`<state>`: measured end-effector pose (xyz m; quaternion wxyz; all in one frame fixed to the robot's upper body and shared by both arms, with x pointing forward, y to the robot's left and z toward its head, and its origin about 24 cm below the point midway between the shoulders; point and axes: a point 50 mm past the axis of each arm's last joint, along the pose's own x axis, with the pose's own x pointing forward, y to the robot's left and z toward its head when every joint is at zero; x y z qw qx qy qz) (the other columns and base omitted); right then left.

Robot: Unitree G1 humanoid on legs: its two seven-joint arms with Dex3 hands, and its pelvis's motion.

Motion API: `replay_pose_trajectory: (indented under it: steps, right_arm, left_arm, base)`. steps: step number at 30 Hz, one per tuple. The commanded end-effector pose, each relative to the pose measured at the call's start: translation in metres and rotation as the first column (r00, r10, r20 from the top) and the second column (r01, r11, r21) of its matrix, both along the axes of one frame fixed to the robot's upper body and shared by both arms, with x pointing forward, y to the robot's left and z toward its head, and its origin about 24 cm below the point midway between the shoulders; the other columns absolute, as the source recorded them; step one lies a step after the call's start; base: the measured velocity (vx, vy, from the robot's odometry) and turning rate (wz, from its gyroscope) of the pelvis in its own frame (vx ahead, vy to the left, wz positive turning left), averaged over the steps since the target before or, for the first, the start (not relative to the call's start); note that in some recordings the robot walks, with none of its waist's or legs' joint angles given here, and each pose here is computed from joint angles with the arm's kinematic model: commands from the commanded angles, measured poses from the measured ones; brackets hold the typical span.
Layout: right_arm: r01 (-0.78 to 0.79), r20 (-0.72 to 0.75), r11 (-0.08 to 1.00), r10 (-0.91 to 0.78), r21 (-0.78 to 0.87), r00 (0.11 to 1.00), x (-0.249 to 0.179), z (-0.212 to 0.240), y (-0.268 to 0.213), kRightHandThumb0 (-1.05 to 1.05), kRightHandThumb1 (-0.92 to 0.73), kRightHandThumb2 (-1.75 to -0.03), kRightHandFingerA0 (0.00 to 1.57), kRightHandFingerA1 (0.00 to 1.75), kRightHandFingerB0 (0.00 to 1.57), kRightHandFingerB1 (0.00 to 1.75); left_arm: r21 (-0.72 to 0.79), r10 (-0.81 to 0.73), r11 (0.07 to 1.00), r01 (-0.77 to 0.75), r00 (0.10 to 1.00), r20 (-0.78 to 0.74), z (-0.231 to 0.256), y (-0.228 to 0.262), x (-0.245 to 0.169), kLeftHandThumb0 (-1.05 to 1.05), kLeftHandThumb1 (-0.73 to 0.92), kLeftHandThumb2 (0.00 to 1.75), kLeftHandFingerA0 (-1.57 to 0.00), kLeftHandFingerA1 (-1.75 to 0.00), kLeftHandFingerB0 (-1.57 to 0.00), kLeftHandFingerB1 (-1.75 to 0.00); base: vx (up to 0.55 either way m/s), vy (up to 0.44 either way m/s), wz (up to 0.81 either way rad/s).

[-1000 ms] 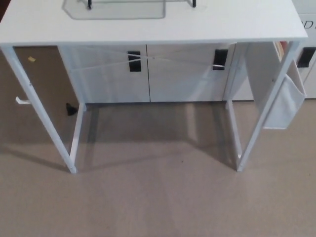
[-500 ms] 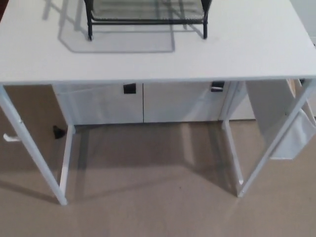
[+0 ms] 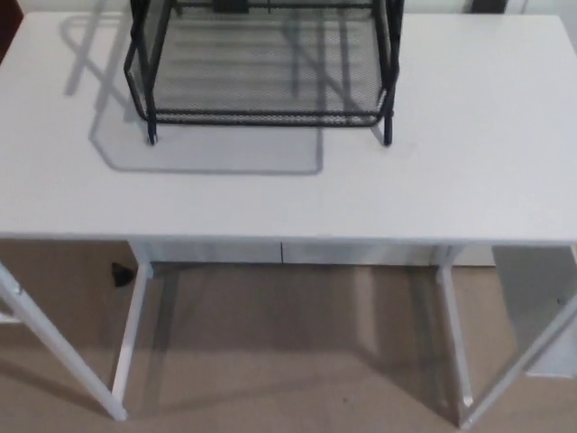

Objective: The robot walks towards a file tray kept in the middle of a desk and uses its right hand to grab a tray and pulls it out towards itself

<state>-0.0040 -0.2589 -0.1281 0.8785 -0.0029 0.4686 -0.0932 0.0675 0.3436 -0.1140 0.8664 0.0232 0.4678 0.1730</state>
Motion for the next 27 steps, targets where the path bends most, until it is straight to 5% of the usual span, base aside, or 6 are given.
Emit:
replay_pose_trajectory:
  steps: [1,6,7,11,14,27]
  right_arm:
    - [0.000,-0.005,1.000,0.000,-0.016,1.000,-0.005,0.001,0.000,-0.26,-0.37,-0.86,0.63,0.76,0.21,0.54]
    - [0.017,-0.013,1.000,-0.018,-0.015,1.000,-0.006,-0.001,-0.001,-0.29,-0.54,-0.55,0.64,0.70,0.32,0.43]
    - [0.017,-0.015,1.000,-0.018,-0.015,1.000,-0.006,-0.002,-0.001,-0.24,-0.37,-0.87,0.62,0.76,0.22,0.55]
    - [0.016,-0.009,1.000,-0.016,-0.013,1.000,-0.006,-0.001,-0.001,-0.30,-0.54,-0.55,0.65,0.74,0.32,0.43]
    - [0.005,-0.010,1.000,-0.005,-0.015,1.000,-0.008,0.000,-0.001,-0.25,-0.37,-0.87,0.63,0.76,0.22,0.54]
    - [-0.025,-0.005,0.999,0.024,-0.035,1.000,-0.005,-0.002,-0.003,-0.32,-0.56,-0.56,0.67,0.71,0.33,0.43]
  left_arm:
    - [0.034,-0.016,0.999,0.017,1.000,-0.018,0.001,0.003,-0.002,-0.16,0.25,1.03,-0.24,-0.69,-0.16,-0.62]
    - [0.001,-0.084,0.996,0.084,0.996,-0.042,-0.001,-0.002,-0.004,-0.14,0.24,1.00,-0.33,-0.72,-0.22,-0.63]
    - [-0.030,-0.113,0.993,0.111,0.992,-0.058,-0.001,-0.001,-0.005,-0.26,0.25,0.96,-0.32,-0.96,-0.21,-0.71]
    - [-0.097,-0.183,0.980,0.173,0.978,-0.097,-0.001,-0.002,-0.006,-0.25,0.32,0.79,-0.61,-0.83,-0.37,-0.64]
    - [-0.120,-0.218,0.971,0.205,0.970,-0.111,-0.002,-0.003,-0.007,-0.23,0.31,0.73,-0.61,-0.78,-0.41,-0.62]
    - [-0.220,-0.382,0.912,0.345,0.911,-0.157,-0.002,-0.009,-0.003,-0.21,0.31,0.61,-0.66,-0.68,-0.56,-0.58]
  base:
    - [0.17,0.068,-0.13]
    - [0.25,0.153,-0.22]
    - [0.23,0.190,-0.30]
    - [0.20,0.149,-0.11]
    - [0.15,0.081,0.06]
    - [0.02,-0.053,0.00]
